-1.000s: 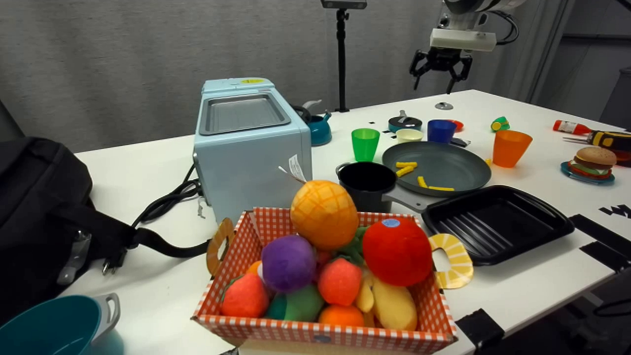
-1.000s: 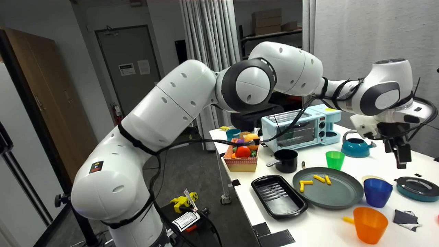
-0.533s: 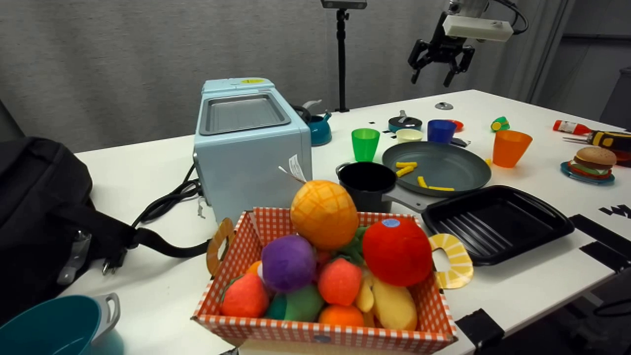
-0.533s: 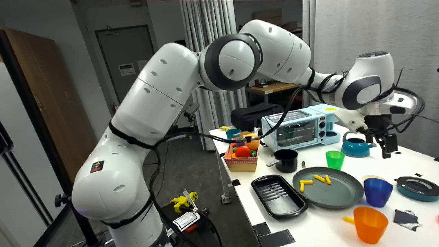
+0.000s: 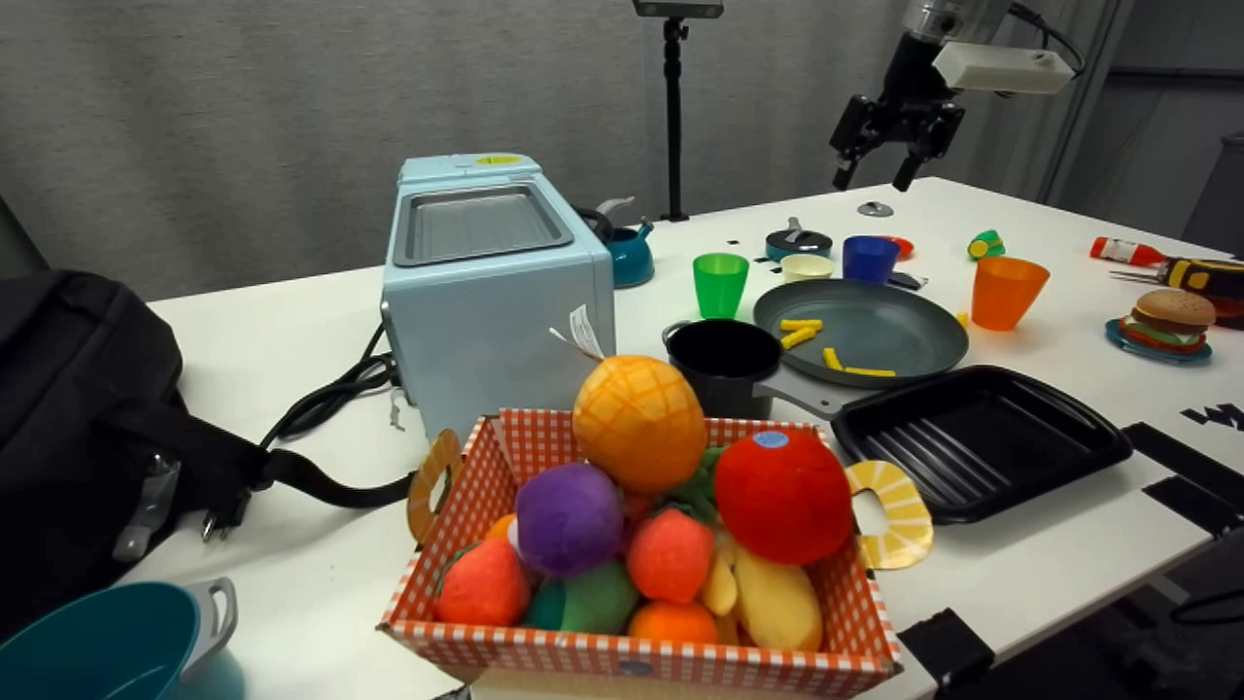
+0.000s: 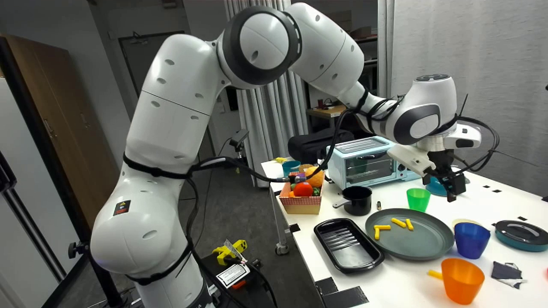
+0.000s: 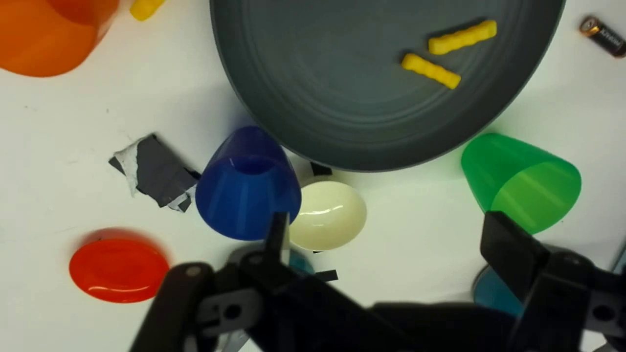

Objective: Pour the contents of the blue cup onto the plate

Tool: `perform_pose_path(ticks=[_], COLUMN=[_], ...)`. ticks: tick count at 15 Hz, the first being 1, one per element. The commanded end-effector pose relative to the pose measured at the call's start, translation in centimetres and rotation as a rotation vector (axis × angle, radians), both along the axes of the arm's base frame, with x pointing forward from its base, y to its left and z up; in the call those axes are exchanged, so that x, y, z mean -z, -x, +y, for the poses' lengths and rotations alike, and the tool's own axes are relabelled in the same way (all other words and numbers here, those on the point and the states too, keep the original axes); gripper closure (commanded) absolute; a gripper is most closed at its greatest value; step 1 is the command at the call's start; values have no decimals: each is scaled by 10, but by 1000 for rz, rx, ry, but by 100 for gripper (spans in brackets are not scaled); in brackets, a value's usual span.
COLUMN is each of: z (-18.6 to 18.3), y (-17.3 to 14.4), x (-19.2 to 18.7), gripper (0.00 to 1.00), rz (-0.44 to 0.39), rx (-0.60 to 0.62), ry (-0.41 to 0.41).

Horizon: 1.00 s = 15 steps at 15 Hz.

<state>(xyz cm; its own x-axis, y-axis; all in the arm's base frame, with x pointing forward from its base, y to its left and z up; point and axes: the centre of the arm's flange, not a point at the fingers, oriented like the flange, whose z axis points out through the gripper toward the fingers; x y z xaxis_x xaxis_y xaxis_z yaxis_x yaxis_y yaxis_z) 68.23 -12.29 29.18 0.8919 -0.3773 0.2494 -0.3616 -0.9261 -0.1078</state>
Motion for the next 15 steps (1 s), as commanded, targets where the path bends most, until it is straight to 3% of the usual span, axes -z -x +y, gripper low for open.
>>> perform_pose_path(ticks=[1,5,6,9,15], z=[10,15,14,18,18], y=[58,86,53,68,69], x=[-12,-13,-5,-7,-8], gripper=[0,0,0,0,0], rz=[-37,-72,-41,-47,-47], rx=[-89,-171,-125,-150,-152], ry=[16,47,43,52,52])
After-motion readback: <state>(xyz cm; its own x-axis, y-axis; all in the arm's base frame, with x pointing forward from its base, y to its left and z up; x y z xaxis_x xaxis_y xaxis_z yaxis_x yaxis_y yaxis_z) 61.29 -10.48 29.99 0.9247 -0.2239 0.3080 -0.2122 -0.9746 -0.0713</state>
